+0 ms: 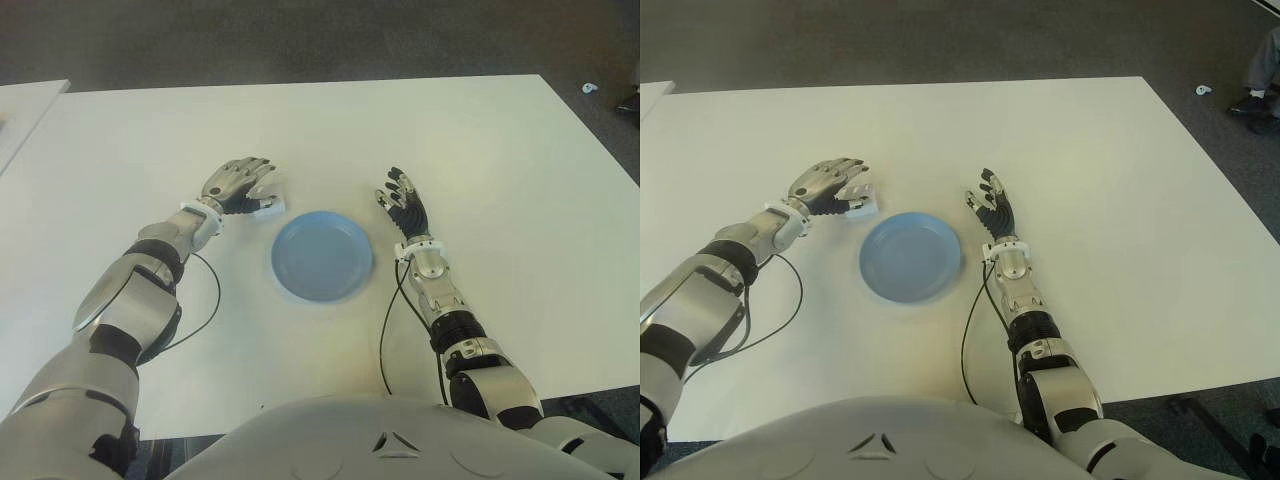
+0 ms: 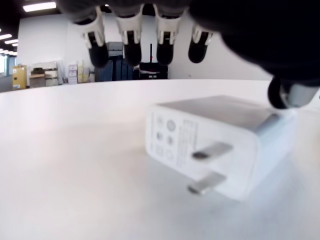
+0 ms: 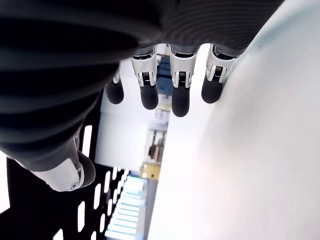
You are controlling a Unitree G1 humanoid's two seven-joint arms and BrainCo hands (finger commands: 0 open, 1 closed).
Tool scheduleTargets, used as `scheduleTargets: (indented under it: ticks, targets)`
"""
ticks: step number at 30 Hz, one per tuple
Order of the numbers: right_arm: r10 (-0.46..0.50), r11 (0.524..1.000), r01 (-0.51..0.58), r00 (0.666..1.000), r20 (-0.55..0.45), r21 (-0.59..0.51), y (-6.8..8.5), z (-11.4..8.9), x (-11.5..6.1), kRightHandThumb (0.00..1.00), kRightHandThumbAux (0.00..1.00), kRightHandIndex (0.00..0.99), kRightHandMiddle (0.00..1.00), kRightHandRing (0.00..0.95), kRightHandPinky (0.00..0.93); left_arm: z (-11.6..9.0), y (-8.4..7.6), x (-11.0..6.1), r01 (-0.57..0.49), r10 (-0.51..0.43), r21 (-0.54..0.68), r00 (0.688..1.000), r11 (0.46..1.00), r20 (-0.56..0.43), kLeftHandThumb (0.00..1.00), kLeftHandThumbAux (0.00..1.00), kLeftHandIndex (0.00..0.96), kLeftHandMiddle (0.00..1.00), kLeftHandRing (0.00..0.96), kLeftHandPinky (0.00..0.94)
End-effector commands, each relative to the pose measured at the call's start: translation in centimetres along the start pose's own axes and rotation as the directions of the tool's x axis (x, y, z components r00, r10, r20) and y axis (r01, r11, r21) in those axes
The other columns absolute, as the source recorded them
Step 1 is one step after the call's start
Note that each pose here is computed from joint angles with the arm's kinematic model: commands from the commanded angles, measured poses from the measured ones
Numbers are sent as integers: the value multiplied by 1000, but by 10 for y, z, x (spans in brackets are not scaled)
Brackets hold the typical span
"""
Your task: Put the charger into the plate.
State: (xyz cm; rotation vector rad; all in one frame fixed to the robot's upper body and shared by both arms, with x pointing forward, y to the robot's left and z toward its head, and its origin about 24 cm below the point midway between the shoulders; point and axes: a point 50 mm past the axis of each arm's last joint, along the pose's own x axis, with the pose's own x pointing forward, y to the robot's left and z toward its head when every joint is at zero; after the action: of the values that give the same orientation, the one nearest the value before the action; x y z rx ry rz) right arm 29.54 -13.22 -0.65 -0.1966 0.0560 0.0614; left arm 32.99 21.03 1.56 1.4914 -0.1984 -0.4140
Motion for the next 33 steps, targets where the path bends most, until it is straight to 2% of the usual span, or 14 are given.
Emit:
scheduleTargets:
  ticks: [1,15,33]
  targets:
    - [63,998,-64,985,-162,-1,14,-31,-17,164,592,36,110,118,154,6,-13,-3,79,-79,-35,997,996,17,302,156,0,0,0,0]
    - [63,998,-65,986,-155,-9,13,-30,-19,153,577,42,113,123,162,10,-20,-3,191,-188,-69,981,979,42,369,111,0,0,0,0]
    - [58,998,-61,987,-151,-13,13,-28,-22,128,580,40,105,116,156,8,-20,-3,226,-228,-172,974,959,9,448,125,0,0,0,0]
